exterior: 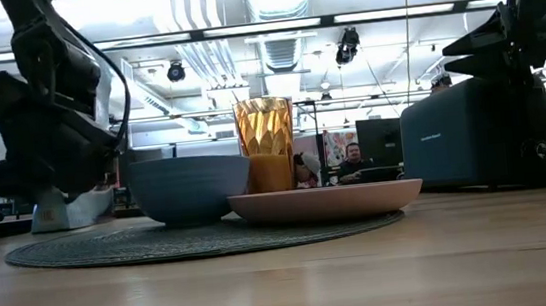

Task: Arrange a breakfast setting
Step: Pour the cereal into the blue bowl, then put the bread on the pink plate

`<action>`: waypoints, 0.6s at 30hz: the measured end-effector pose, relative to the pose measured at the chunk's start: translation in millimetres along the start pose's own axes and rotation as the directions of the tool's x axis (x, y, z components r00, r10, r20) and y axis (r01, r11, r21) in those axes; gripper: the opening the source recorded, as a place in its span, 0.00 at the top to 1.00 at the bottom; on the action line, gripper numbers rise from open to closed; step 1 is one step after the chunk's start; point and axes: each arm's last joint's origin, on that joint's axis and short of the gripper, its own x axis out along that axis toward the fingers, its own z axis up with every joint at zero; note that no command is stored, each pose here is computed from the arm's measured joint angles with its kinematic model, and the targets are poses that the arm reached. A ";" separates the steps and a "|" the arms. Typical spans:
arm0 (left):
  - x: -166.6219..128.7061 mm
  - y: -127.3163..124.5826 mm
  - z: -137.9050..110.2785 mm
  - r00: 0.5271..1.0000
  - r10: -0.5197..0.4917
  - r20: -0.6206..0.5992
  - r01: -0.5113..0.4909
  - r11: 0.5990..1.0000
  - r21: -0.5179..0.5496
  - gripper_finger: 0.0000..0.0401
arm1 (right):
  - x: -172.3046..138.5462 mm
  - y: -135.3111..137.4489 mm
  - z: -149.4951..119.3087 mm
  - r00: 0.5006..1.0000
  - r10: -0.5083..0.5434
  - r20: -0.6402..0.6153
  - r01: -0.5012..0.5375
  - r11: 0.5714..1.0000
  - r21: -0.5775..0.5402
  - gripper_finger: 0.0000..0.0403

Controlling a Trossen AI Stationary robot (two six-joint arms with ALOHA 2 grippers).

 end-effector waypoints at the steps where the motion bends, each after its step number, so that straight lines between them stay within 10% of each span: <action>1: -0.7 -0.3 -0.2 1.000 0.007 -0.010 -0.007 1.000 0.004 0.48 | 0.0 0.0 0.1 1.000 0.000 0.000 0.000 1.000 0.000 0.69; 18: -47.8 -0.9 -8.4 0.975 0.076 -0.208 -0.059 0.995 0.086 0.47 | 0.0 0.0 0.0 1.000 0.000 0.000 0.000 1.000 0.000 0.69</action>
